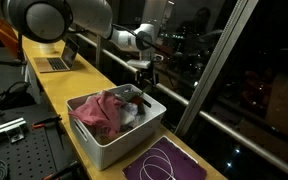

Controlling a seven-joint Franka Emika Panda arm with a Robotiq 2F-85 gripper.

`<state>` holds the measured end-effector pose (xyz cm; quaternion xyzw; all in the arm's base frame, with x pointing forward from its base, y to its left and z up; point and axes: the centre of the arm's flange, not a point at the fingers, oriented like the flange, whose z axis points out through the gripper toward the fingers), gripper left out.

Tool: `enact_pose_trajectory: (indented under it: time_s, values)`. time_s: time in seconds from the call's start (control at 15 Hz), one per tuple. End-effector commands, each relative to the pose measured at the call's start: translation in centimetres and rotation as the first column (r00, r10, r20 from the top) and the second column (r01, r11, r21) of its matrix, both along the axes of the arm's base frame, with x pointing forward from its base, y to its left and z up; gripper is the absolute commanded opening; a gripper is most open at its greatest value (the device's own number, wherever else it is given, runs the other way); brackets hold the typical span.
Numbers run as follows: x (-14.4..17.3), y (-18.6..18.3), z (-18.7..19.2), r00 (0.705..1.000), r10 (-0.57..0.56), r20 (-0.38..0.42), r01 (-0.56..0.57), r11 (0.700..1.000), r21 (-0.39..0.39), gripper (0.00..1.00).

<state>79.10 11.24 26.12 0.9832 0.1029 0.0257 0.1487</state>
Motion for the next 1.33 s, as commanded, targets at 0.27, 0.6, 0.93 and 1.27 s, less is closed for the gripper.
enact_pose_trajectory:
  time_s: [0.27,0.6,0.93,1.27]
  values:
    - [3.5,-0.7,-1.2,0.999,0.003,0.047,0.000,0.998,-0.059,0.73]
    - [3.5,-0.6,-0.7,0.999,-0.002,0.052,0.005,0.999,-0.054,0.34]
    - [2.3,-0.8,0.6,0.999,-0.022,0.023,0.023,0.999,-0.047,0.01]
    - [-2.7,0.0,2.3,0.999,-0.049,0.013,0.049,0.998,-0.033,0.01]
